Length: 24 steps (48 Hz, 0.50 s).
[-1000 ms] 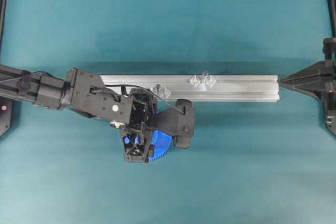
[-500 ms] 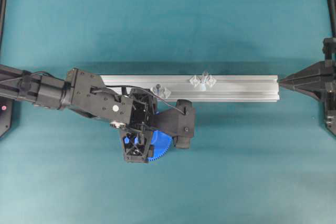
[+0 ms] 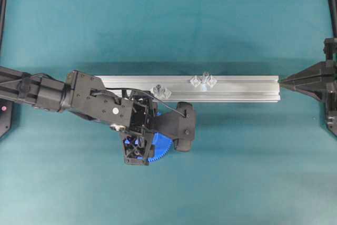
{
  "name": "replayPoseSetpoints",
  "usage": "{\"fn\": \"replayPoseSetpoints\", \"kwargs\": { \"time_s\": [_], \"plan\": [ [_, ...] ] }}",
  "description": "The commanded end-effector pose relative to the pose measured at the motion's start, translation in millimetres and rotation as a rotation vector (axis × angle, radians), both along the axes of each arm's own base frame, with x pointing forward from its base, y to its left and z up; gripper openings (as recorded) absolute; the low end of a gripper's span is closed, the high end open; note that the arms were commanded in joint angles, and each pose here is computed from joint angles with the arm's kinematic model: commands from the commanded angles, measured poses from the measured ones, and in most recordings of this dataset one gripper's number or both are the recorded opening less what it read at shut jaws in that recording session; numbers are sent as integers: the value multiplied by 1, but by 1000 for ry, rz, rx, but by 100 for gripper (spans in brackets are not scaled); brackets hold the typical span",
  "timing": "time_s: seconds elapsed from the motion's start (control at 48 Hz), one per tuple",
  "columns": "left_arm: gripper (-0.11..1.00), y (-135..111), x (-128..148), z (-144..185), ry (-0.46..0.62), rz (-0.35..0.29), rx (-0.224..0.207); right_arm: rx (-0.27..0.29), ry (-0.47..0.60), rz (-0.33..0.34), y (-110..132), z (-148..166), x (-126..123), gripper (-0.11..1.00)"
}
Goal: Find the location of the shaft and insert the large gear.
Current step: 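Close the left gripper on the gear hub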
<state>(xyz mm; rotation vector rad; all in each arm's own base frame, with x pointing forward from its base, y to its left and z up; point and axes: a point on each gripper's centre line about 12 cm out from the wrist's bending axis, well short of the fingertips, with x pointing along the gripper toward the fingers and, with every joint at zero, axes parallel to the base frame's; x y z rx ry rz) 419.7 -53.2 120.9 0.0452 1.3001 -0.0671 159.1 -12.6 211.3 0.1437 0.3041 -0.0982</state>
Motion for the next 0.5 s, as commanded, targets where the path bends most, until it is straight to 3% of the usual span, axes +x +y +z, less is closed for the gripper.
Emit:
{"fn": "replayPoseSetpoints", "kwargs": {
  "time_s": [0.0,0.479],
  "plan": [
    [72,1,2,5,-12,-4,1,9,-10,-6,-1,4,2,0],
    [72,-1,6,28,-59,-14,-1,10,-8,-6,-1,4,2,0]
  ]
}}
